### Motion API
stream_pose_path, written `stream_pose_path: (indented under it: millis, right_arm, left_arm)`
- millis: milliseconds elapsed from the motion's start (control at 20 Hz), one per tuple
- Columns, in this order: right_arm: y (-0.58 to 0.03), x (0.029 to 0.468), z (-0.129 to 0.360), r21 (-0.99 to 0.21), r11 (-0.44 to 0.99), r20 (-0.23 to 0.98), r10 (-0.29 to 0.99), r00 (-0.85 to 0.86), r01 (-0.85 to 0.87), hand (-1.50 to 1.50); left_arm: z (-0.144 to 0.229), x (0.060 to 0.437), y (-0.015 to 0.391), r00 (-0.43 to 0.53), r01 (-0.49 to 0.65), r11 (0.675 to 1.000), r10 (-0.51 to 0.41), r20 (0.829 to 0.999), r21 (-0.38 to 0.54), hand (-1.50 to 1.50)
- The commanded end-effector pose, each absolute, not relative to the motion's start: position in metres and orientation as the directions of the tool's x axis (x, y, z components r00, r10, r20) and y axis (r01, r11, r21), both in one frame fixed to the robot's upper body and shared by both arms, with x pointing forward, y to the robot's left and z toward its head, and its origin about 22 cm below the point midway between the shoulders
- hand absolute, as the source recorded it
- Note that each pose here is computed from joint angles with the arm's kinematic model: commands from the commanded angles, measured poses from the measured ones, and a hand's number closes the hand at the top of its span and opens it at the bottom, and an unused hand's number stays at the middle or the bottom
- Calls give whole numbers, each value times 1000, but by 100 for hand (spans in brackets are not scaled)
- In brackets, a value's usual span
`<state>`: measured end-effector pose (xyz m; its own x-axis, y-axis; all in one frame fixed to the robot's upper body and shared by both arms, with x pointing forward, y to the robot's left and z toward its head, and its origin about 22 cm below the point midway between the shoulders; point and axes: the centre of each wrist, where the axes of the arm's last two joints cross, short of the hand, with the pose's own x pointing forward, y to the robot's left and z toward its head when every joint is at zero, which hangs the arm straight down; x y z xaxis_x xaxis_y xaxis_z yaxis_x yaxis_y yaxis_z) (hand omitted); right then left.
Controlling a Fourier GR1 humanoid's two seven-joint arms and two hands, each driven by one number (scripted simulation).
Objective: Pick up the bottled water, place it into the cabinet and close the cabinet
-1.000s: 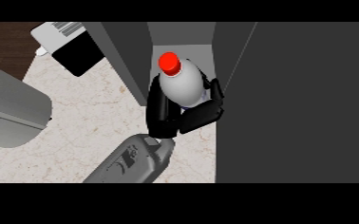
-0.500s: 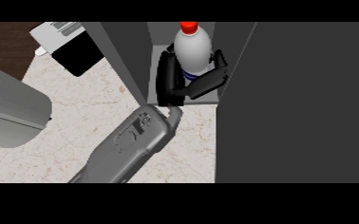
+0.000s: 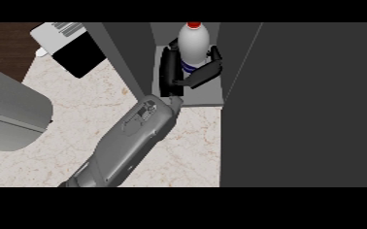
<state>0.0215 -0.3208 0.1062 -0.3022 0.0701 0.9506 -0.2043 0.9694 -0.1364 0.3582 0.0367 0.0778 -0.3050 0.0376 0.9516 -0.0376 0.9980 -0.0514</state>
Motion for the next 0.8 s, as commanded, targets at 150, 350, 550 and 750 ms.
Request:
stream_pose_path:
  millis: [150, 350, 550, 750]
  right_arm:
    - [-308, 26, 124, -82, 968, 935, -8, -353, -239, -150]
    - [-308, 21, 125, -58, 967, 937, -33, -347, -247, -150]
    - [-311, 29, 121, -73, 966, 942, -14, -336, -247, -150]
    - [-306, 22, 121, -84, 959, 939, -15, -345, -269, -150]
  left_arm:
    - [69, 386, 53, -270, -122, 988, 58, 961, -94, 150]
    - [76, 404, 57, -291, -145, 986, 35, 956, -81, 150]
    - [67, 409, 58, -300, -147, 989, -27, 954, -18, 150]
    - [62, 421, 69, -286, -186, 973, -187, 940, 137, 150]
